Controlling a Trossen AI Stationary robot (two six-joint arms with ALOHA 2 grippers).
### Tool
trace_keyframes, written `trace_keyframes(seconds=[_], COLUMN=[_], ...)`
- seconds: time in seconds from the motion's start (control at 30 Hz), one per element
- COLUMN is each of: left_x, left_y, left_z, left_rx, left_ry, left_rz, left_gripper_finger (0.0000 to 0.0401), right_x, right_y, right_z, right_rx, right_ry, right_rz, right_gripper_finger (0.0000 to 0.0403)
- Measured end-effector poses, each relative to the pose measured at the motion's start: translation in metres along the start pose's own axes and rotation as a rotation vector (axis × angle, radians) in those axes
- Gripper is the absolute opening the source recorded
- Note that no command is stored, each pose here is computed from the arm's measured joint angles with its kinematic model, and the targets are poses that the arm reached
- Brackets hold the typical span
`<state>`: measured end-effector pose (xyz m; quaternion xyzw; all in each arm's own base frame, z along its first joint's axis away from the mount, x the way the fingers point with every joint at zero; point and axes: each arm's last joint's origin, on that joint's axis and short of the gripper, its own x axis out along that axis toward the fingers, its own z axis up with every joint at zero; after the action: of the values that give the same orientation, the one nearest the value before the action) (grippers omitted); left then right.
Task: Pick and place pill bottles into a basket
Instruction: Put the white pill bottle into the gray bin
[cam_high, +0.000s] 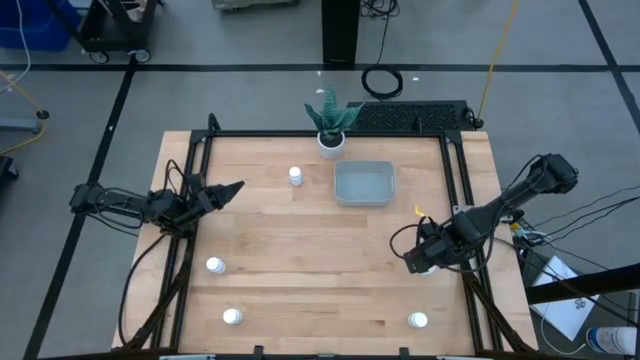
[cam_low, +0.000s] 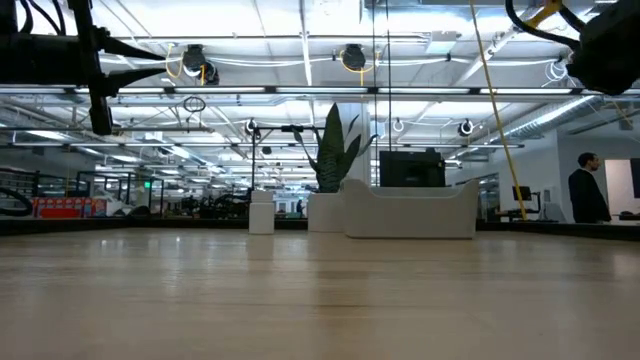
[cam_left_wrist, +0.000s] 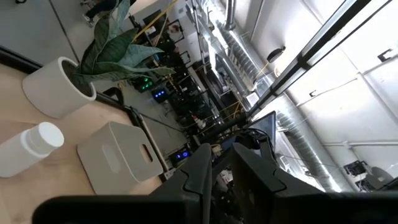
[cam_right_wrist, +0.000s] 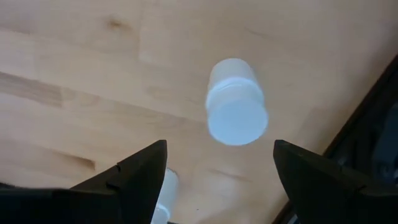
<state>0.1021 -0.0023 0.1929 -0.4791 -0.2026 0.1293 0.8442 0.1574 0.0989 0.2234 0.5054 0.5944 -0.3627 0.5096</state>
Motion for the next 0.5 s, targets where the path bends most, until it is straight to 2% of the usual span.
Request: trace_keyframes(seconds=[0.2, 0.5], left_x=[0.0, 0.0], left_y=[0.0, -0.001], left_z=[0.0, 0.0], left_rx=[-0.001, -0.007], left_ry=[0.0, -0.004], left_rz=[0.0, -0.004], left_gripper_finger=[0.0065, 0.0065], right_x=[0.009, 0.022], right_y=[-0.004, -0.004], right_z=[0.003, 0.006], right_rx=[0.003, 0.009], right_ry=[-0.008, 0.007], right_rz=[-0.024, 0.023], right_gripper_finger=[0.0284, 0.0283])
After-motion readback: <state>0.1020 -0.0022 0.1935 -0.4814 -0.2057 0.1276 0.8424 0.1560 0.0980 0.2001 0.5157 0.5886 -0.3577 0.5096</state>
